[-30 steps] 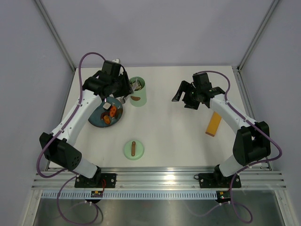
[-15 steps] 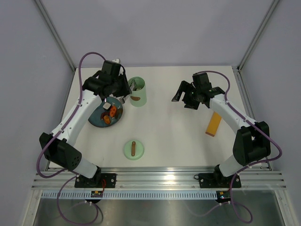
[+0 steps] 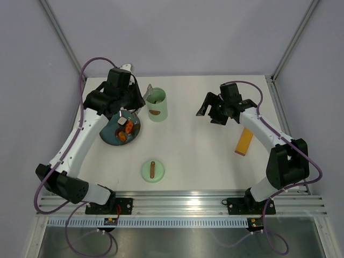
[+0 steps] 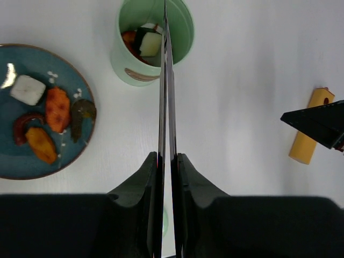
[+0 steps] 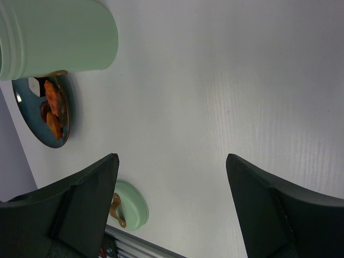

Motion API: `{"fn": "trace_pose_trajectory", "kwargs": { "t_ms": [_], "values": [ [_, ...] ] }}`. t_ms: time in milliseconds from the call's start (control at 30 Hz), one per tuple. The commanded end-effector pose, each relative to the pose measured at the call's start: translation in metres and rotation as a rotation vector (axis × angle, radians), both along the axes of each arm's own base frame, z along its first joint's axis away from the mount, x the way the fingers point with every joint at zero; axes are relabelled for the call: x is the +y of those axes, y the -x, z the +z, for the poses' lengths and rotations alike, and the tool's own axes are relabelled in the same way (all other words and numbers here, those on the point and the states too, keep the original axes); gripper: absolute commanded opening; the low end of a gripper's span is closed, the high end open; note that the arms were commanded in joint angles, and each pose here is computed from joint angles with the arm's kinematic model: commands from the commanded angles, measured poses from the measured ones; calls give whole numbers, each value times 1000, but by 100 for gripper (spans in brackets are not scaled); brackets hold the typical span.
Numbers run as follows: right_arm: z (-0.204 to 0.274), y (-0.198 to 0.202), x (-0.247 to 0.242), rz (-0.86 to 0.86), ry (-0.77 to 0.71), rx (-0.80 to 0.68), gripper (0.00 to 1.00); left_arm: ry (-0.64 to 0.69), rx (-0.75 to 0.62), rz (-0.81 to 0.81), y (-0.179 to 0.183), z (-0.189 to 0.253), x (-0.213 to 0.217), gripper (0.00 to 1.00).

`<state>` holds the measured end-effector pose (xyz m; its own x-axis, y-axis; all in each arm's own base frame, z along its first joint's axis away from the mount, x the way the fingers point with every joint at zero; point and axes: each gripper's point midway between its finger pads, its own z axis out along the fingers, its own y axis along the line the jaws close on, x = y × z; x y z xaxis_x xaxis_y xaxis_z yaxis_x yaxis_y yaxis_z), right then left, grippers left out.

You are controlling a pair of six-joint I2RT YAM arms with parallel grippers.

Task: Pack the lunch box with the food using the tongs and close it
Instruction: Pick up the fake food from the plate.

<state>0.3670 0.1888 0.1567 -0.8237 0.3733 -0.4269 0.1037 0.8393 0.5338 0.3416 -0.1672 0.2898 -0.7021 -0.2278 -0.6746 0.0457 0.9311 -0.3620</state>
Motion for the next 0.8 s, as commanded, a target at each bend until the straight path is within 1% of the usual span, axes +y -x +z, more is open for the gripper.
{"fn": "trace_pose_trajectory", "kwargs": {
  "t_ms": [0,33,67,100,133,233,267,367,433,467,533,600,667,700,767],
  "values": [
    [17,-5,7,19,-11,-53,89,-100,-151,78,14,42,40,8],
    [17,-6,7,20,-10,-54,89,-127,-139,90,18,33,48,13],
    [17,-6,7,21,-12,-53,89,-153,-142,116,19,31,60,15],
    [17,-5,8,23,-13,-53,89,-153,-154,130,26,34,68,15],
    [17,-6,8,22,-15,-53,89,-163,-135,142,28,25,75,16],
    [17,-6,10,26,-19,-53,89,-171,-111,179,35,17,96,20],
    [16,-6,11,27,-19,-53,89,-192,-84,184,38,8,103,25],
    [17,-5,11,31,-23,-52,89,-240,-12,201,43,-13,117,29],
    [16,-4,12,32,-23,-50,89,-264,30,213,44,-27,123,30],
    [16,-4,12,32,-22,-51,89,-270,68,205,44,-42,123,32],
    [15,-3,12,32,-23,-50,89,-269,103,200,44,-55,121,35],
    [13,-2,12,32,-23,-44,89,-267,143,201,42,-70,119,40],
    [13,-1,12,31,-22,-43,89,-257,148,206,40,-75,117,46],
    [13,-2,11,29,-20,-45,89,-258,157,208,40,-79,117,52],
    [13,-2,11,28,-17,-45,89,-269,159,225,38,-83,120,56]
  ]
}}
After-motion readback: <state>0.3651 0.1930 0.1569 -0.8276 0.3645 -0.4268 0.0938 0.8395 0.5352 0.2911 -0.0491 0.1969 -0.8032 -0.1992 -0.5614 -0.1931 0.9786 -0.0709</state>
